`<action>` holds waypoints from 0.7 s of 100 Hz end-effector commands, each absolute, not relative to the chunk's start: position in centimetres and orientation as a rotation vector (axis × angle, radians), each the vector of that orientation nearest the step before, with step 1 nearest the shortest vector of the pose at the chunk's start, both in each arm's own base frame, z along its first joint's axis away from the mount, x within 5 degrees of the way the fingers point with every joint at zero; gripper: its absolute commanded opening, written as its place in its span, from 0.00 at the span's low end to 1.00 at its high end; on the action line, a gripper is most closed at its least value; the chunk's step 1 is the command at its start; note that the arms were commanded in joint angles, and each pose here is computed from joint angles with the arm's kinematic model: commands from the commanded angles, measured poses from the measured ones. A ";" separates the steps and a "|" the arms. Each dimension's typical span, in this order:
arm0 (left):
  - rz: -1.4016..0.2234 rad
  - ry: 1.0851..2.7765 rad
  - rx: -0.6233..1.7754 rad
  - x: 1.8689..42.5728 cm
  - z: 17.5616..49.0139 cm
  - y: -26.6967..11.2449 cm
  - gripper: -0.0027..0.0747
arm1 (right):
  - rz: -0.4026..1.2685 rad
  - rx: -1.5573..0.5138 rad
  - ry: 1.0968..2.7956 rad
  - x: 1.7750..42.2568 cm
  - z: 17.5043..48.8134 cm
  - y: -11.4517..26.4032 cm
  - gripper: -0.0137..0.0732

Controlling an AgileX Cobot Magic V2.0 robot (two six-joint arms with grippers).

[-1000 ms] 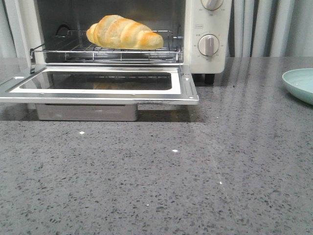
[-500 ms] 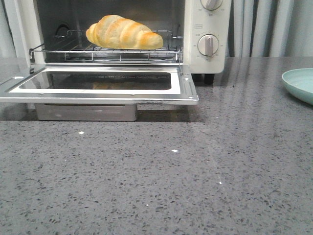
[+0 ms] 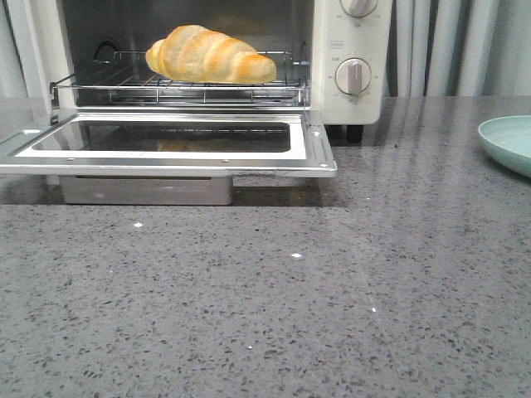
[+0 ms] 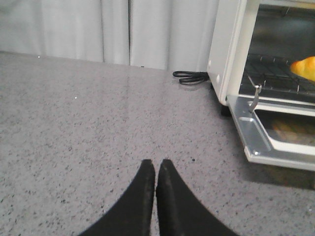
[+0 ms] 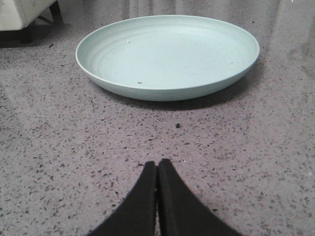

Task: Put bread in oven

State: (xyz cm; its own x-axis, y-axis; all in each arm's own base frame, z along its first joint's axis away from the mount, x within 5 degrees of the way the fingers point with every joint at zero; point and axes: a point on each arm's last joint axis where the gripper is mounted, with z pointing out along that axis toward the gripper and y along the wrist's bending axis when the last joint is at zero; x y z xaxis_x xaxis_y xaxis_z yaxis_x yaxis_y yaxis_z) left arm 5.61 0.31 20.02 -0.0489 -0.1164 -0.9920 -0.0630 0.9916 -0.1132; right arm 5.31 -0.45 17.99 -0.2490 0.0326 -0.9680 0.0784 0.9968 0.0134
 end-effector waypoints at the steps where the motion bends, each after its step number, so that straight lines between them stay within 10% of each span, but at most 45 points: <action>1: -0.051 1.503 -0.144 5.4 21.0 0.3 0.01 | -0.042 0.088 1.808 5.4 17.4 -0.5 0.10; 70: -0.073 1.687 -0.092 5.5 18.8 0.0 0.01 | -0.042 0.088 1.808 5.4 17.4 -0.5 0.10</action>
